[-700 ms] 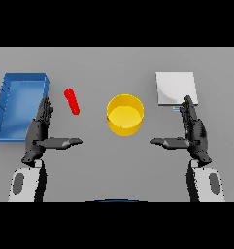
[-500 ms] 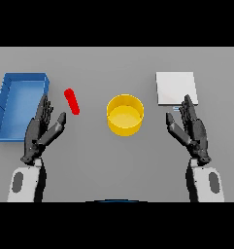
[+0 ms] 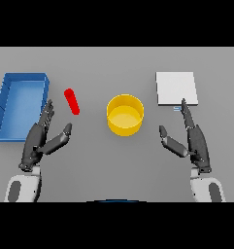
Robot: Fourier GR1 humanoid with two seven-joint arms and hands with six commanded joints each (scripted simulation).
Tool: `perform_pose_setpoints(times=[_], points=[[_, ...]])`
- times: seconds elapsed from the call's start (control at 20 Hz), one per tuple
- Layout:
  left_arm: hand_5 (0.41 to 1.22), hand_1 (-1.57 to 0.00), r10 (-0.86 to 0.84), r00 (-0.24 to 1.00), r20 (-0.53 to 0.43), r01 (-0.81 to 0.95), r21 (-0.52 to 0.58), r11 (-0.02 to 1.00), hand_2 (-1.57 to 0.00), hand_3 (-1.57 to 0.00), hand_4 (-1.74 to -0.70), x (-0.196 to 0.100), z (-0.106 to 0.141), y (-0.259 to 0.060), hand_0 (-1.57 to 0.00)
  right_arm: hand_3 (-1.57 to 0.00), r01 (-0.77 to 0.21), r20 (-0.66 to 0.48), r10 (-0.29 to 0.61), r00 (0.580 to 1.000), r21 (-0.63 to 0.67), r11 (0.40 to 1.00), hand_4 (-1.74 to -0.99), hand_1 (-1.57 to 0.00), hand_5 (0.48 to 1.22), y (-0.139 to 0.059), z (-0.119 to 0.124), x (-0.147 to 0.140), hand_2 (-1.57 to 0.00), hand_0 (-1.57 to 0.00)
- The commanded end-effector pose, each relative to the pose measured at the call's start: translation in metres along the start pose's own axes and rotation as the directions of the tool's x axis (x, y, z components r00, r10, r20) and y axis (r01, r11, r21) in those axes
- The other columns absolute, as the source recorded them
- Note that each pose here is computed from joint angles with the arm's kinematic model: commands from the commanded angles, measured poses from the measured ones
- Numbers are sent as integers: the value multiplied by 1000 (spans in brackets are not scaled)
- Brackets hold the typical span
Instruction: Pick up the red beaker and tilt it to pour out 1 green nut into yellow bowl. Pick up the yellow bowl and place it on the metallic measuring scale.
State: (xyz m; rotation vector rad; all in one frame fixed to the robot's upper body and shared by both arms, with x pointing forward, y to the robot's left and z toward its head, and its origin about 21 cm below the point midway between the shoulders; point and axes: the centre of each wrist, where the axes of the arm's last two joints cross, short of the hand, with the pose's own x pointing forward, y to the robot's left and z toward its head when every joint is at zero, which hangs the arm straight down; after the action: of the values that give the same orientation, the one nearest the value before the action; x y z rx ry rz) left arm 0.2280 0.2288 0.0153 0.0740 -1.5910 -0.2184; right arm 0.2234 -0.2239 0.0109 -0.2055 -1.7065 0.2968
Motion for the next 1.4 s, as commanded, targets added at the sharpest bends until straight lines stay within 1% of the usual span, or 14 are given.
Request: perform_pose_setpoints(times=[0.0,0.05,0.15,0.2,0.25,0.3,0.35,0.45,0.6,0.75,0.95,1.1,1.15,1.35], points=[[668,1,-12,1000,-21,12,-7,1000,1,1,-1239,-1,-3,-2,1,1,10,-10,-10,1000,-1,1000,-1250,1,681,2,0,0,1,1],[679,1,-20,999,-31,19,-17,1000,1,1,-1254,-3,-5,-5,1,1,19,-5,-19,1000,6,1000,-1254,1,682,2,1,1,1,1],[702,1,-10,999,-51,8,-32,999,1,1,-1301,-6,-19,-4,1,1,58,-1,-58,998,18,998,-1275,1,680,2,1,-1,1,1],[713,1,2,998,-61,-4,-43,999,1,1,-1331,-8,-28,-6,1,1,59,1,-59,998,18,998,-1280,1,679,1,2,-2,1,1],[724,1,5,999,-47,-8,-54,998,1,1,-1356,-7,-31,-11,1,1,61,6,-61,998,14,998,-1286,1,676,2,2,-1,1,1],[732,1,3,999,-48,-5,-54,999,1,1,-1370,-6,-41,-12,1,1,65,6,-65,998,12,998,-1296,1,677,1,2,0,1,1],[738,1,-11,998,-57,8,-49,999,1,1,-1377,-9,-45,-7,1,1,64,22,-64,998,8,998,-1304,1,678,-2,2,3,1,1],[739,1,-17,997,-76,13,-51,999,1,1,-1382,-13,-60,-8,1,1,62,2,-62,998,2,998,-1312,1,681,-2,1,2,1,1],[726,1,-26,994,-109,22,-35,999,1,1,-1359,-27,-72,-12,1,1,72,-3,-72,997,-4,997,-1331,1,686,-5,4,-2,1,1],[717,1,-17,991,-134,11,-41,999,1,1,-1339,-33,-88,-14,1,1,79,-4,-79,997,-2,997,-1341,1,689,-1,4,-1,1,1],[713,1,-13,994,-108,8,-50,999,1,1,-1321,-32,-105,-15,1,1,87,-11,-87,996,-5,996,-1336,1,688,-5,1,1,1,1],[704,1,-21,992,-121,14,-56,998,1,1,-1314,-33,-116,-17,1,1,88,-13,-88,996,-6,996,-1332,1,685,-5,-7,-1,1,1],[703,1,-26,992,-120,20,-57,998,1,1,-1311,-30,-122,-17,1,1,88,-8,-88,996,0,996,-1329,1,684,-5,-5,0,1,1],[715,1,-22,994,-103,15,-68,998,1,1,-1332,-28,-127,-20,1,1,84,-7,-84,996,-10,996,-1311,1,682,-4,-2,1,1,1]])
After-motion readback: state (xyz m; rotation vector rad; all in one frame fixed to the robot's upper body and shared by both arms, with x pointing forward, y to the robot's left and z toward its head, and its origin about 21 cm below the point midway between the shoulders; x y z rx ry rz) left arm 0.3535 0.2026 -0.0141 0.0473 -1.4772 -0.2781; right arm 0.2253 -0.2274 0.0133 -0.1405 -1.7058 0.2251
